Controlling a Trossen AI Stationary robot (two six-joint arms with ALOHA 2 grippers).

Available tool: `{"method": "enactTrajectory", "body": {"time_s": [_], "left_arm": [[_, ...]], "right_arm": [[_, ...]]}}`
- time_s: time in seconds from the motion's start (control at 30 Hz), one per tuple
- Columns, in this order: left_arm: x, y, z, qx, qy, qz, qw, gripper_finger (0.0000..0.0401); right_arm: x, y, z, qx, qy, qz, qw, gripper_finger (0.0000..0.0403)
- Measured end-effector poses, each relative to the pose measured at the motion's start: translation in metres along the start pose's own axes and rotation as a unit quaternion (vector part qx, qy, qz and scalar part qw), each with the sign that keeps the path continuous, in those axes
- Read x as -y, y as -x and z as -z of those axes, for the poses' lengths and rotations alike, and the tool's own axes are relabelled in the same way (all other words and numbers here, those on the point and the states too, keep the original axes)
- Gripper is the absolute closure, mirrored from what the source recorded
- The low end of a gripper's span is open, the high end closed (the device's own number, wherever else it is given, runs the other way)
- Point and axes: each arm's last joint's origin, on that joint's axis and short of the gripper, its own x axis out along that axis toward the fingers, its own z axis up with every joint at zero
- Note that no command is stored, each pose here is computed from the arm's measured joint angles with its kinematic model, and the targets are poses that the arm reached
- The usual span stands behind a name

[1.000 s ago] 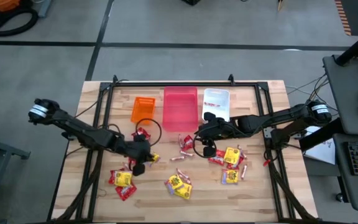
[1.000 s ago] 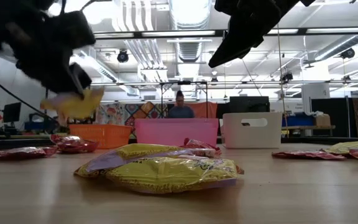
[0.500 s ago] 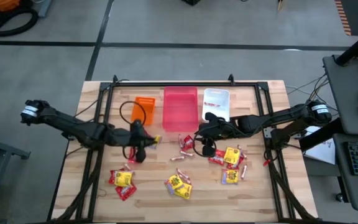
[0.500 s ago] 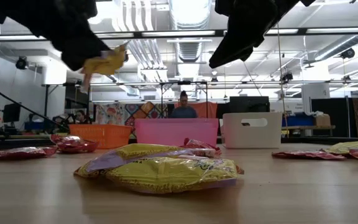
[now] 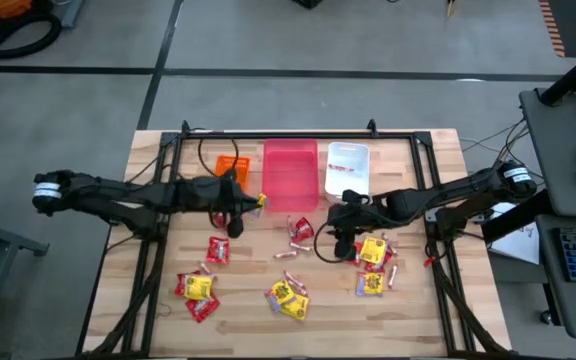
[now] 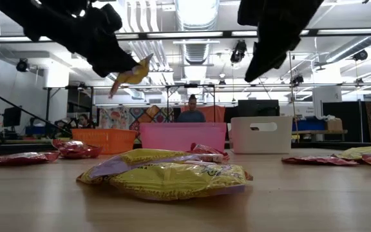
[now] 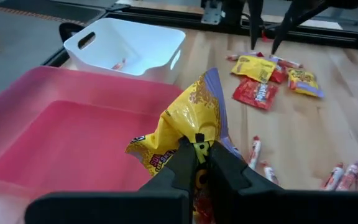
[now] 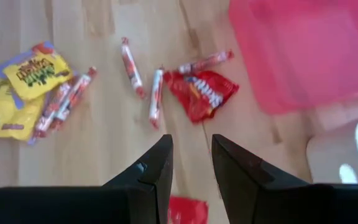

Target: Organize candy in baskets

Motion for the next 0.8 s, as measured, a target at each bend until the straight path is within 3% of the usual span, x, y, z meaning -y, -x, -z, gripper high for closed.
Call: {"method": "enactTrajectory", "body": {"time_s": [0.27, 0.47, 0.6, 0.7, 0.8], "left_arm": [[-0.032, -0.017, -0.041, 0.002, -0.032, -0.016, 0.999, 0.0397], [-0.058, -0.05, -0.067, -0.081, -0.085, -0.042, 0.992, 0.0397], [-0.079, -0.072, -0.071, -0.15, -0.114, -0.051, 0.981, 0.0397], [-0.095, -0.085, -0.068, -0.193, -0.143, -0.026, 0.97, 0.0397], [-0.106, -0.092, -0.062, -0.23, -0.187, 0.042, 0.954, 0.0397]], "right_arm": [[-0.006, 0.002, 0.002, -0.003, -0.008, -0.006, 1.0, 0.0298], [-0.006, 0.002, 0.002, -0.003, -0.008, -0.006, 1.0, 0.0298], [-0.005, 0.002, 0.004, -0.014, -0.006, -0.002, 1.0, 0.0298], [-0.004, 0.002, 0.007, -0.025, -0.004, 0.002, 1.0, 0.0298], [-0.006, 0.002, 0.007, -0.027, 0.0, 0.001, 1.0, 0.0298]]}}
